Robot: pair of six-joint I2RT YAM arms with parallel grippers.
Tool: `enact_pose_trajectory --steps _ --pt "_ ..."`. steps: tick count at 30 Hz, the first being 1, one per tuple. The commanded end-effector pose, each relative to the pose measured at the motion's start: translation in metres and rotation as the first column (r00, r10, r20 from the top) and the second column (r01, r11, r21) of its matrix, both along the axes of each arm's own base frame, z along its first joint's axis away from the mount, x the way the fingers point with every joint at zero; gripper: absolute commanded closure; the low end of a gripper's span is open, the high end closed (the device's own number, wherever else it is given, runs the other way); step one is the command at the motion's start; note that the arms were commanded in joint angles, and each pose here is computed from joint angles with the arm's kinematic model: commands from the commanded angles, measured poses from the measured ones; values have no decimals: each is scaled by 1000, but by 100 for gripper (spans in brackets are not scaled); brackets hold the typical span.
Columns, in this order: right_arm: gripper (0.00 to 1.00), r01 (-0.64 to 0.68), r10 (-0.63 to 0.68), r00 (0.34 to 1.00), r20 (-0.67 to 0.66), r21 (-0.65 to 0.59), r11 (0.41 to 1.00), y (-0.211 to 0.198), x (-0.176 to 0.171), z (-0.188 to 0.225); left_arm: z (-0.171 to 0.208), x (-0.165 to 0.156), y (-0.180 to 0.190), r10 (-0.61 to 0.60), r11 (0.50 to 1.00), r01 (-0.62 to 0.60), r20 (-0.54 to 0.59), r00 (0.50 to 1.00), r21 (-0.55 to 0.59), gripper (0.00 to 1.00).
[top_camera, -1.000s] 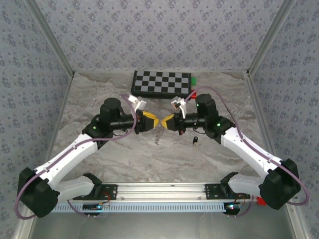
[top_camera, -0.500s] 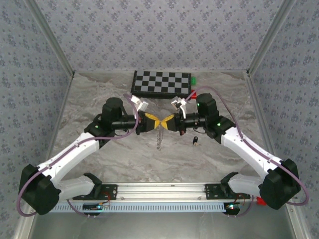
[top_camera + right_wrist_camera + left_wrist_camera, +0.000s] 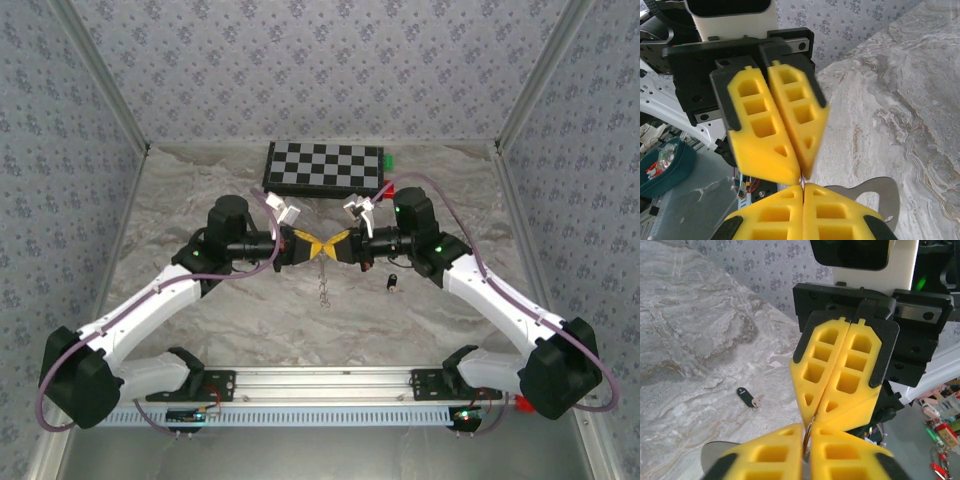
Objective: Put the keys on the keyring
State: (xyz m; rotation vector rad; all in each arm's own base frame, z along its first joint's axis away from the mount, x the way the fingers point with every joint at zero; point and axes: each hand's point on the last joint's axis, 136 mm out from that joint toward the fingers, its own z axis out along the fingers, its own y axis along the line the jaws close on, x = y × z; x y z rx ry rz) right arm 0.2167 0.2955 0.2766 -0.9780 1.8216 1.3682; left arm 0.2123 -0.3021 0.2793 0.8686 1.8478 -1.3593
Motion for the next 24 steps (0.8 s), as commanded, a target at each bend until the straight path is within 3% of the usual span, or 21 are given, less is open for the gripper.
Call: enact_pose_trajectory --steps 1,3,7,11,13,20,24 --pt "100 -43 41 998 37 48 998 3 -6 22 10 -3 -4 -31 999 32 28 999 -8 95" --pt "100 -43 42 999 36 49 998 3 -6 22 11 -4 -6 -36 999 36 30 999 -6 100" --pt "98 -32 30 999 40 57 998 2 -5 24 14 1 -6 2 1000 -1 38 999 -22 100" --pt "78 49 -54 997 59 81 996 -2 4 23 26 7 -4 63 994 -58 52 997 -97 100" --pt "74 98 -105 992 66 96 991 -6 9 22 33 9 -2 86 989 -79 57 995 -129 100" --pt "75 359 -376 926 40 217 908 -40 44 20 52 13 1 178 961 -157 73 981 -227 100" --pt "77 370 -389 921 24 257 893 -42 45 19 61 15 2 229 936 -200 71 971 -289 100"
